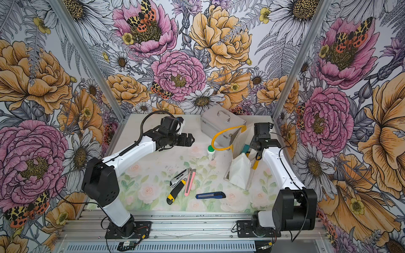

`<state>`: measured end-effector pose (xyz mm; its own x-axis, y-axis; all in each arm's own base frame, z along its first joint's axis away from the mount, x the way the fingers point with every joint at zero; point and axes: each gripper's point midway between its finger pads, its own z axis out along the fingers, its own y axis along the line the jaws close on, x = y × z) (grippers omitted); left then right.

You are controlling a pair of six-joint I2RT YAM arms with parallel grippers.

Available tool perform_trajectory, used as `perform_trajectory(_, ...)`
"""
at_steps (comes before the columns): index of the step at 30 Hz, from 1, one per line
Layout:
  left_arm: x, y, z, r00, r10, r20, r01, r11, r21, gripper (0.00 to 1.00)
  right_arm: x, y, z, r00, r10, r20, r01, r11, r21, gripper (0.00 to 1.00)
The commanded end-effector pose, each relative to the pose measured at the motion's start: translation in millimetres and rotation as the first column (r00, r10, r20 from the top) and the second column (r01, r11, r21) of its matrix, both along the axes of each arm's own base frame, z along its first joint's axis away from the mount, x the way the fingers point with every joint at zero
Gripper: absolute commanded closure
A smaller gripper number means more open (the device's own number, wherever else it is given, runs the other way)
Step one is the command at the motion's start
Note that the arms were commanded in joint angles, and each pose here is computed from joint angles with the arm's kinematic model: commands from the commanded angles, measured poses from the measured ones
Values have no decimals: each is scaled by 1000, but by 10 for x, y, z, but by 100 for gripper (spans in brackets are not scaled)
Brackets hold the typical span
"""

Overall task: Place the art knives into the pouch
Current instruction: Pick up the utility knife at the center of the board.

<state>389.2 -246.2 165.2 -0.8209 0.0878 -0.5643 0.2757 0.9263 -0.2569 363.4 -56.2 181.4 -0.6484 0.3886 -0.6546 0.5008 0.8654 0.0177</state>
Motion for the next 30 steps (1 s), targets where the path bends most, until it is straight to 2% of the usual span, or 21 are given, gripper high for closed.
perform_trajectory(1, -239, 289, -170, 999, 26, -21, -22, 982, 190, 1, 96, -1, 70, 1000, -13, 25, 13, 1000, 2, 100)
perform_trajectory(6, -518, 427, -444, 997, 21, -69, 6, 928, 372, 1, 114, 11, 64, 1000, -12, 24, 11, 1000, 7, 100)
perform_trajectory(9, -675, 448, -602, 993, 27, -112, 22, 910, 414, 1, 113, 18, 64, 1000, -13, 26, 13, 1000, 9, 100)
perform_trajectory(16, -910, 515, -902, 978, 62, -199, 28, 906, 422, 1, 118, 36, 49, 1000, -12, 22, 11, 1000, 10, 100)
perform_trajectory(22, -1147, 457, -1104, 961, 23, -275, 99, 903, 418, 2, 130, 77, 12, 1000, -10, 15, 10, 1000, 14, 100)
perform_trajectory(30, -1304, 514, -1241, 949, 7, -316, 135, 894, 428, 2, 123, 137, -24, 1000, -3, 8, 3, 1000, 12, 100)
